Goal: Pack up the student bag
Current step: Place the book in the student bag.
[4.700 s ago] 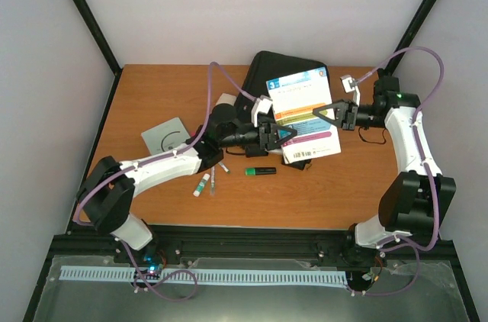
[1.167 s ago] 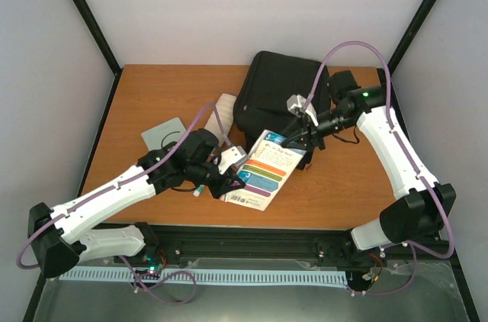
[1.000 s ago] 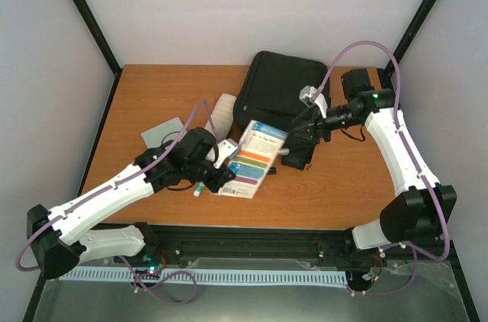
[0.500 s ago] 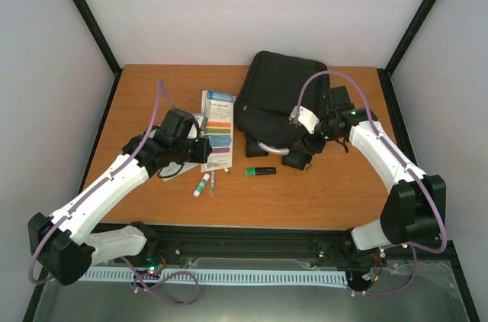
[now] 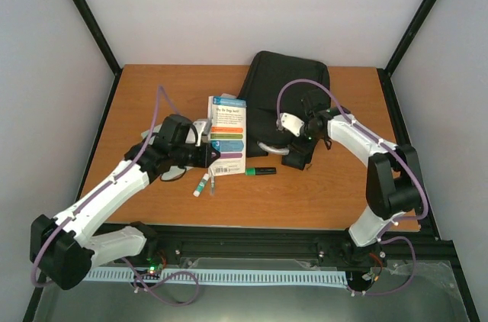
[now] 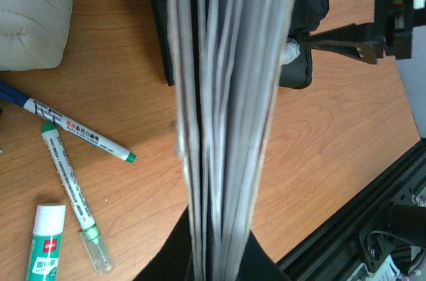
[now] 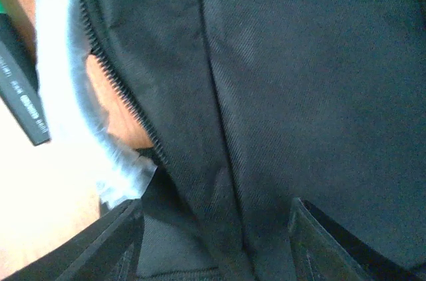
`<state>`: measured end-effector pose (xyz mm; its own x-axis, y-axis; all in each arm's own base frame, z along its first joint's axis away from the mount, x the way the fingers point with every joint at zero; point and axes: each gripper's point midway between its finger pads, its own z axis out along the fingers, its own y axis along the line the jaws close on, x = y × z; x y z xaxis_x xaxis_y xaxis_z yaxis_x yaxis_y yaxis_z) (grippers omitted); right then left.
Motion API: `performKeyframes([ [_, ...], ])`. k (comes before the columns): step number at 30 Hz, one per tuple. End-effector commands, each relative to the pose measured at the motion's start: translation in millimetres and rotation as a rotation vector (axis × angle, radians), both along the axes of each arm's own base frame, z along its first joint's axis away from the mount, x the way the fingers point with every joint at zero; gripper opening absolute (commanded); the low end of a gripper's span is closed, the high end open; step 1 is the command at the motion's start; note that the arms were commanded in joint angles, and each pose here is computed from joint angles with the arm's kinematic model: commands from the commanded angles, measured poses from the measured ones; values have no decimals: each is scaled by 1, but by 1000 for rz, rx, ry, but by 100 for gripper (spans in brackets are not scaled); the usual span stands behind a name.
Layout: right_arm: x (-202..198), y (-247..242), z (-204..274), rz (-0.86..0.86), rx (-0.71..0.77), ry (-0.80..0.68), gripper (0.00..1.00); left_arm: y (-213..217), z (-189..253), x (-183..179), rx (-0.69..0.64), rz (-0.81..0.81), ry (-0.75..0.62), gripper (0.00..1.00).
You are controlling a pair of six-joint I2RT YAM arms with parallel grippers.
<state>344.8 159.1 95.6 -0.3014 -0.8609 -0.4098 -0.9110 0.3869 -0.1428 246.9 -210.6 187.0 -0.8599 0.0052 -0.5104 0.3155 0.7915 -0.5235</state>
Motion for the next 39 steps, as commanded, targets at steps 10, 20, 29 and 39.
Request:
performKeyframes([
  [10,32,6,-18,-1,-95,-44,57,3,16,-5,-72,2,-82,1],
  [20,58,-1,41,-116,-48,-211,8,0,13,-4,-72,2,-65,1],
  [29,80,-40,129,-339,70,-352,3,-29,25,-11,-211,-131,-35,1],
  [39,60,-47,161,-467,197,-374,3,-66,44,-40,-371,-367,23,1],
])
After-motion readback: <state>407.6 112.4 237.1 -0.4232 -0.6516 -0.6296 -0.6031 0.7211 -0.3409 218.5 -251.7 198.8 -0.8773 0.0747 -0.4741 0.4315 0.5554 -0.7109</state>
